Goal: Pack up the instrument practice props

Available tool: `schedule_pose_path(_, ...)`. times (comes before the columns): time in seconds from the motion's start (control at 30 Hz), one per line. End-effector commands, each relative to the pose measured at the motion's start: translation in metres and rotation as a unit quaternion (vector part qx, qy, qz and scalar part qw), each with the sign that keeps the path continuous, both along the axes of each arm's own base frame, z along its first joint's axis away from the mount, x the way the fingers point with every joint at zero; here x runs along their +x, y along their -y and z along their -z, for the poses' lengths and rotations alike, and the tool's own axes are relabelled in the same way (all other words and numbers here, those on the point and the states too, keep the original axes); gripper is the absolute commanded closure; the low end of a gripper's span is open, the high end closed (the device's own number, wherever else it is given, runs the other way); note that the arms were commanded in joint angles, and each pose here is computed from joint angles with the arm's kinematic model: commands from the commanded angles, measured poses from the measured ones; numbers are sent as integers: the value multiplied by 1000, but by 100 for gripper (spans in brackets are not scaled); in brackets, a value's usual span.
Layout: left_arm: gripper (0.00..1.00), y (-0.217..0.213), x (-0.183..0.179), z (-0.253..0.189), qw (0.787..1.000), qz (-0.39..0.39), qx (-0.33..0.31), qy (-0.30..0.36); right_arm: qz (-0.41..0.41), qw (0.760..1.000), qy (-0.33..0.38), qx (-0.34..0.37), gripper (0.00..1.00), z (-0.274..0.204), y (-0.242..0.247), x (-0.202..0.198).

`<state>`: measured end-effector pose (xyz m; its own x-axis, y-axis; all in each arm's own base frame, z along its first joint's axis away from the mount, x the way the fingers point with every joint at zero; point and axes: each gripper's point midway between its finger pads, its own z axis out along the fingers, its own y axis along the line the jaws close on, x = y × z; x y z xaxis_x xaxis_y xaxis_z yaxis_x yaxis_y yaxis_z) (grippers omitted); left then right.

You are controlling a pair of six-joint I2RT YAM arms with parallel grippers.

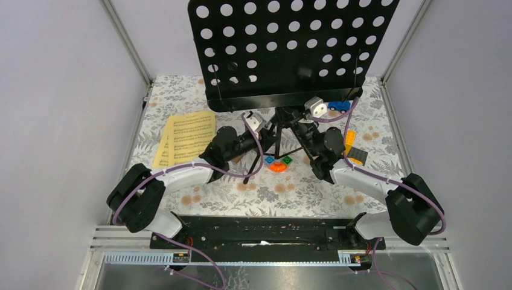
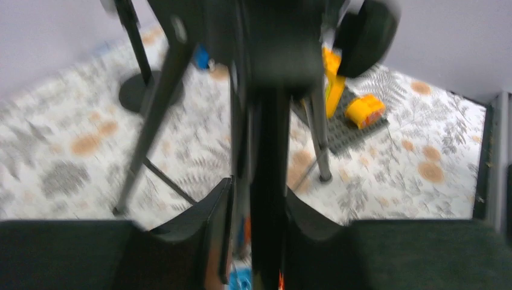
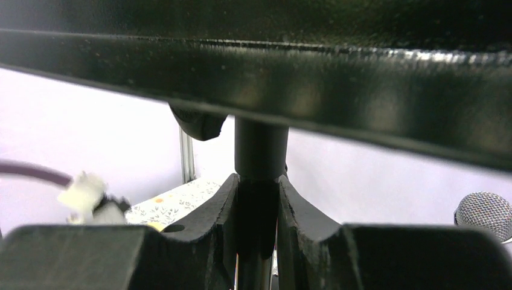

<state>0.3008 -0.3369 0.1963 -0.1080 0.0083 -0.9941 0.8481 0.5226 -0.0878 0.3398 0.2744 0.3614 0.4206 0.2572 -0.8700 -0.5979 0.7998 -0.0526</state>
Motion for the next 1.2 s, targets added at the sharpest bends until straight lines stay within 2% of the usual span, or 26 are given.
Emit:
schedule_pose_path(0.0, 57, -5, 18, -127, 982, -31, -124, 136, 4, 994, -33, -101, 100, 60, -11, -2)
schedule_pose_path(0.13, 39, -11, 11, -97, 988, -30, -99, 117, 20, 995, -35, -95, 100, 56, -6, 1)
schedule_pose_path(0.3, 32, -21, 2, -63, 994, -32, -55, 86, 26, 995, -35, -92, 100, 53, -4, 3)
schedule_pose_path(0.4, 24, -28, -6, -43, 997, -33, -32, 64, 28, 995, -36, -92, 100, 53, -3, 3)
schedule_pose_path(0.5, 23, -36, -5, -25, 998, -51, -5, 31, 27, 995, -37, -90, 100, 53, -4, 4)
schedule_pose_path(0.63, 33, -43, -5, -6, 997, -73, 18, -13, 22, 995, -40, -88, 100, 54, -6, 4)
schedule_pose_path(0.77, 45, -45, -9, 2, 997, -70, 25, -22, 18, 995, -41, -89, 100, 55, -8, 4)
schedule_pose_path(0.87, 64, -43, -10, 4, 997, -62, 28, -26, 18, 995, -38, -89, 100, 53, -8, 3)
schedule_pose_path(1.0, 99, -37, -11, -2, 998, -47, 26, -20, 11, 995, -35, -98, 100, 52, -9, 0)
schedule_pose_path(1.17, 100, -27, -7, -38, 999, -28, -10, 25, -1, 993, -36, -112, 100, 54, -13, -7)
